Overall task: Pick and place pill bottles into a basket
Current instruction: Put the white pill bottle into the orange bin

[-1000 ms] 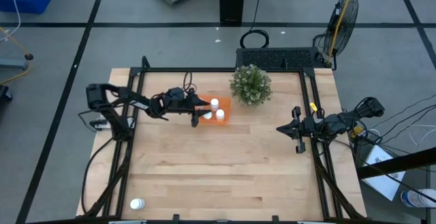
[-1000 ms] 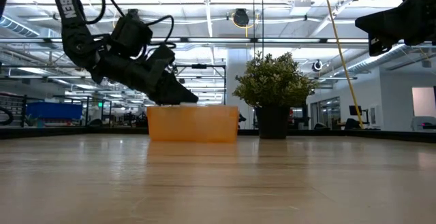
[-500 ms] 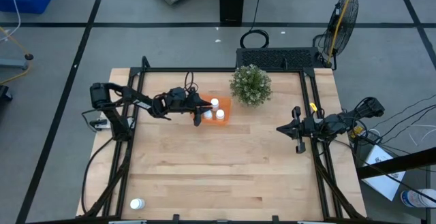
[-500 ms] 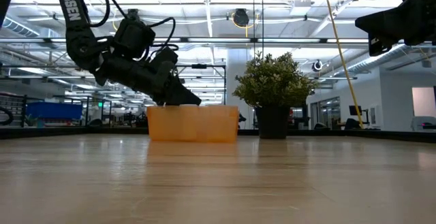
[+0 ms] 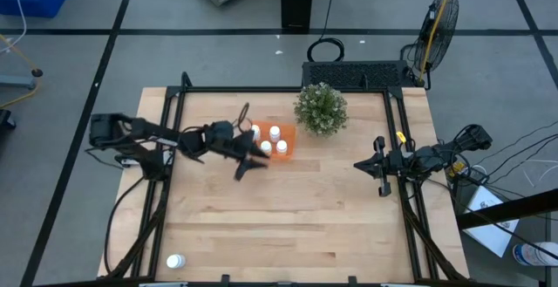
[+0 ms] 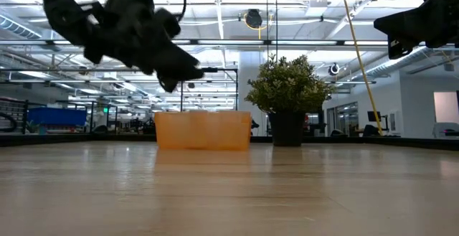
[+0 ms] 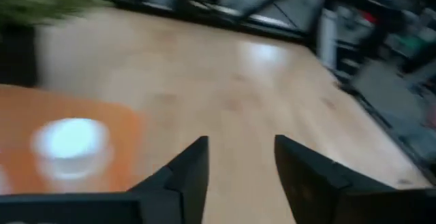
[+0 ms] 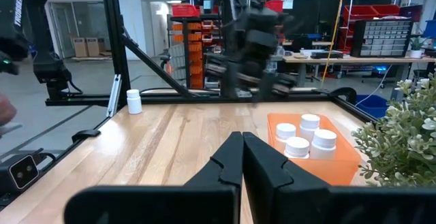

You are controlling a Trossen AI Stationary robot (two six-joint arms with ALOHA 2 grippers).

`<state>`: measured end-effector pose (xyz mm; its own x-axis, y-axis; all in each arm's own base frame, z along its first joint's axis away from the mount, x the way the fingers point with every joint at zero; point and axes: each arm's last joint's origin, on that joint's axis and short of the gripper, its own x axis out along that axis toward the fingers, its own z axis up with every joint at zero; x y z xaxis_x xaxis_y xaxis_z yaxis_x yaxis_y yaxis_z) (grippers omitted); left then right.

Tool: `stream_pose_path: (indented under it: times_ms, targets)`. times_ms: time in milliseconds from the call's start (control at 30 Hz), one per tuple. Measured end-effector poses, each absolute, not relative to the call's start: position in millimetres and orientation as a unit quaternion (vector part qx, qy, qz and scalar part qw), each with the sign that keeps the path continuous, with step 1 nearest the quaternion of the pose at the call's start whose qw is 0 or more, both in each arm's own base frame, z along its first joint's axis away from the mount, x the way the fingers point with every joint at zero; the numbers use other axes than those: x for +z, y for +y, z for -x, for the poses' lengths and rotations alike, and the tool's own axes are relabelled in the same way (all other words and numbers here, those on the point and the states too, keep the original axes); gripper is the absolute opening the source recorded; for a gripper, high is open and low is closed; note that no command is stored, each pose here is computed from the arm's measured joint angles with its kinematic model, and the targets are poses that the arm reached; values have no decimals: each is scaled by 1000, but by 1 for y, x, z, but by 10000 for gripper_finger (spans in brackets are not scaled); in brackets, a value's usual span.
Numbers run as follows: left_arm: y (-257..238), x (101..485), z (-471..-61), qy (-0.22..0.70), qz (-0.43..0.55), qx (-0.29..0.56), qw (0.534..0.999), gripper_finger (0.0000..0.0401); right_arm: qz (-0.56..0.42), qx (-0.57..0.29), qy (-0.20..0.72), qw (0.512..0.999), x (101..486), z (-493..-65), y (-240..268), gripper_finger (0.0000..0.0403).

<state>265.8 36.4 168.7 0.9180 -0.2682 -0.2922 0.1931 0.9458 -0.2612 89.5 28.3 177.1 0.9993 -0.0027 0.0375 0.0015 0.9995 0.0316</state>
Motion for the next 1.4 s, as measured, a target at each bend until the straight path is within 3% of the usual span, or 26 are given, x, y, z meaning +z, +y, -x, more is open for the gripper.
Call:
stream_pose_path:
  times_ms: [233,433,600,867,1400]
  targets:
    - [-27,182,-253,206,113,-195,952,274,-16,-2,-19,1000,177,-89,28,0]
    - [-83,185,-237,211,48,-311,925,320,-16,-2,-19,1000,177,-89,28,0]
    - [-115,186,-221,201,17,-448,871,320,-16,-2,-19,1000,177,-89,28,0]
    - [-155,186,-195,169,-51,-538,824,307,-16,-2,-19,1000,177,-89,28,0]
    - [-175,169,-164,270,-63,-593,756,302,-16,-2,-19,1000,177,-89,28,0]
